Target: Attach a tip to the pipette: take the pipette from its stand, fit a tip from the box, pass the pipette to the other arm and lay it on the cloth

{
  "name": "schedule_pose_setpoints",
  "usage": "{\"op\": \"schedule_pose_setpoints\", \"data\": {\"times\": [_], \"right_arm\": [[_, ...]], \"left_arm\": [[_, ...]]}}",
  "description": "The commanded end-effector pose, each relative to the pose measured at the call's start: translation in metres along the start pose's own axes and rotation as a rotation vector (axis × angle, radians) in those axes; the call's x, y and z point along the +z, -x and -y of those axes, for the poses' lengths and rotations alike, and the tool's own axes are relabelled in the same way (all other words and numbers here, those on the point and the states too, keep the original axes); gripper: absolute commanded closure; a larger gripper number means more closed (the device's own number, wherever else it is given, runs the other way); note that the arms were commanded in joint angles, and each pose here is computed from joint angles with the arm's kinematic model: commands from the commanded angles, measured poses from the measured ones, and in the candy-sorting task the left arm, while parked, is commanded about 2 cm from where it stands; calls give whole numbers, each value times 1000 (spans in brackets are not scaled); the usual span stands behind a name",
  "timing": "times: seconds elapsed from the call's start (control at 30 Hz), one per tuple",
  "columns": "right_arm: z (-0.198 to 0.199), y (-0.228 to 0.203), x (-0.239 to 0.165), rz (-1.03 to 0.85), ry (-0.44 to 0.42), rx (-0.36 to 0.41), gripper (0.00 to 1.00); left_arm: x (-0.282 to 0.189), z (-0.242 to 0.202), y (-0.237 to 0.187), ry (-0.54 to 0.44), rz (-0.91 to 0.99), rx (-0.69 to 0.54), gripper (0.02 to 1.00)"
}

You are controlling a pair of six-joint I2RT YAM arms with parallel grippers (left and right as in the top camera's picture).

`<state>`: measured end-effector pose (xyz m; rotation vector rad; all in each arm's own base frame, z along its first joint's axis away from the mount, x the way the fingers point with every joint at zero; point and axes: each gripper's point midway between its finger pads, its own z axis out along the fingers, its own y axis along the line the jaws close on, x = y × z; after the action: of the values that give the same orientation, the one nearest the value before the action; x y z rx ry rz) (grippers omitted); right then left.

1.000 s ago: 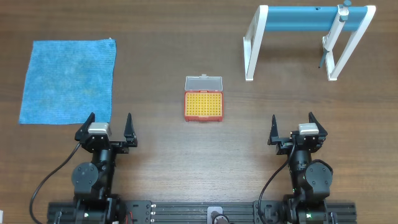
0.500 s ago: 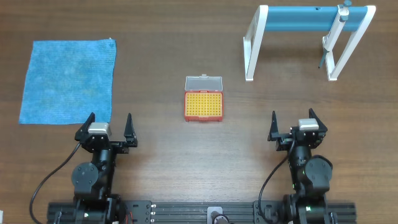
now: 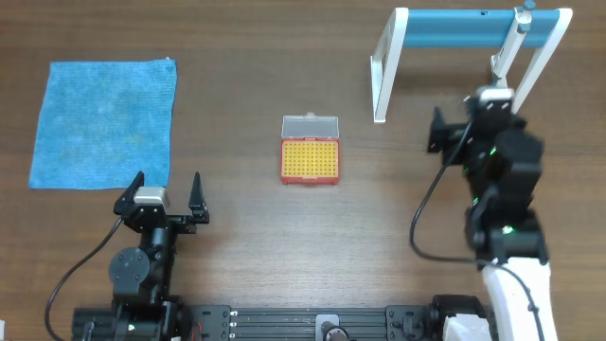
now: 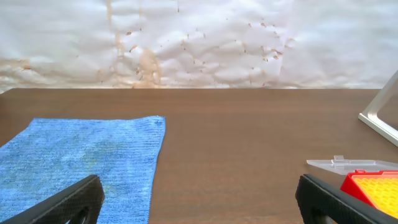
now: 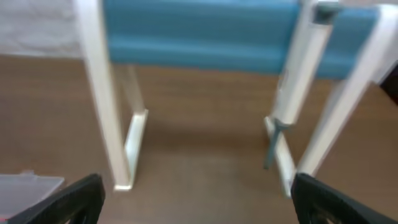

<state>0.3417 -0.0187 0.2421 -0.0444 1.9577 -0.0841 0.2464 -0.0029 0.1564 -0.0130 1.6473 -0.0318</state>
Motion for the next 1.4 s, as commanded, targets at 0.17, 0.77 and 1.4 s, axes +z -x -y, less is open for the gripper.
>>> {"op": "schedule_pose_setpoints", "data": {"times": [0.17,0.77,1.4], "right_arm": [[48,47,-21,15,48,-156,25],[98,-2,52,-9,238,-8,27],[92,10,96,88,272,36,23]], "left_arm": [[0,1,-1,-6,-3,-9,23],[0,1,-1,-6,-3,-9,23],[0,1,-1,-6,-3,-9,23]]}}
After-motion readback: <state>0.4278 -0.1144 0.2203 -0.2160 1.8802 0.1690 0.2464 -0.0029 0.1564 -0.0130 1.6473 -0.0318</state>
